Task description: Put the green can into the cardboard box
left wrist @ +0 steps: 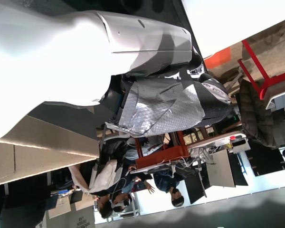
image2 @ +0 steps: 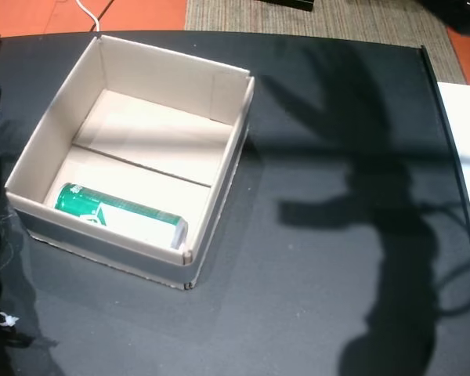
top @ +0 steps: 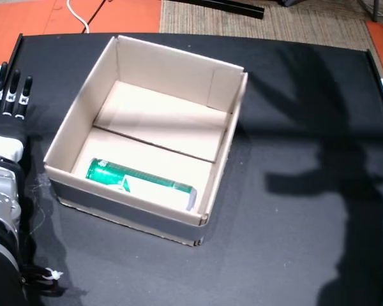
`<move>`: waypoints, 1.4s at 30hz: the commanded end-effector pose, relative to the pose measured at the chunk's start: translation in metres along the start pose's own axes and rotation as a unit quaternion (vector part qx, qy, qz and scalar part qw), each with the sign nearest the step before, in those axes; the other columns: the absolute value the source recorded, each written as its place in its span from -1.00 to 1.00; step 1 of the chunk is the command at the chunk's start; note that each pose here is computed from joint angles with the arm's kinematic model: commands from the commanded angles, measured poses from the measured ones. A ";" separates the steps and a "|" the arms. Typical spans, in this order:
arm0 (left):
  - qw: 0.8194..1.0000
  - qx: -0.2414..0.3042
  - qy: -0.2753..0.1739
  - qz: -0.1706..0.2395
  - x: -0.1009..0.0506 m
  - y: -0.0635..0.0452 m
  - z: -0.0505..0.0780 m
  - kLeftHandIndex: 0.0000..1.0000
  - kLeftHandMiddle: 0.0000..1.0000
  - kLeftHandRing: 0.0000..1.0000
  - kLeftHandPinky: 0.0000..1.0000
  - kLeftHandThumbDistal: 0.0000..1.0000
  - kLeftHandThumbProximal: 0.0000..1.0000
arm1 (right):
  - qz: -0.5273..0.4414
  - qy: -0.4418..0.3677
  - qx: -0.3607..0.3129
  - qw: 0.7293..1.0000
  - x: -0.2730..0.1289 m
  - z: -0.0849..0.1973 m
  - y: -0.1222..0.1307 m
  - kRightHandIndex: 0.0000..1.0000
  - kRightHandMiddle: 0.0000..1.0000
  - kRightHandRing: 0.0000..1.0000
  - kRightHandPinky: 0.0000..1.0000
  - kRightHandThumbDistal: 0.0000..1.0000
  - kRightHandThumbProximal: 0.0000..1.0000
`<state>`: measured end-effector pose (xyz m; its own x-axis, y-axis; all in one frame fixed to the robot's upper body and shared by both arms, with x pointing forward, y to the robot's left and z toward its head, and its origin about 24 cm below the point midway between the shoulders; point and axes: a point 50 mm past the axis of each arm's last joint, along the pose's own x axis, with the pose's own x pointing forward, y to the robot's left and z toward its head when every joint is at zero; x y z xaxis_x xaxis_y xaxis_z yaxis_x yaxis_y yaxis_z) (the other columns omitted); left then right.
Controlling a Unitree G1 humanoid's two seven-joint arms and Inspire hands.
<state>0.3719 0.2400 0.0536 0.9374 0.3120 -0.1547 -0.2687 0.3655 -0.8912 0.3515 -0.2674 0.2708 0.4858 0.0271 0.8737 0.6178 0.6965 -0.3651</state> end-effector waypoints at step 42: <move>1.000 0.013 -0.009 0.018 0.002 0.004 0.017 -0.17 -0.19 0.03 0.64 -1.00 0.82 | 0.071 0.243 0.106 0.962 -0.299 0.030 0.054 0.66 0.81 1.00 1.00 0.65 -0.17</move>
<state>0.3700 0.2542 0.0570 0.9247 0.3402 -0.1711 -0.2984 0.3685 -0.8804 0.2233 -0.2165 0.0005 0.8172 -0.1641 0.5524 0.4125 0.8360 -0.3619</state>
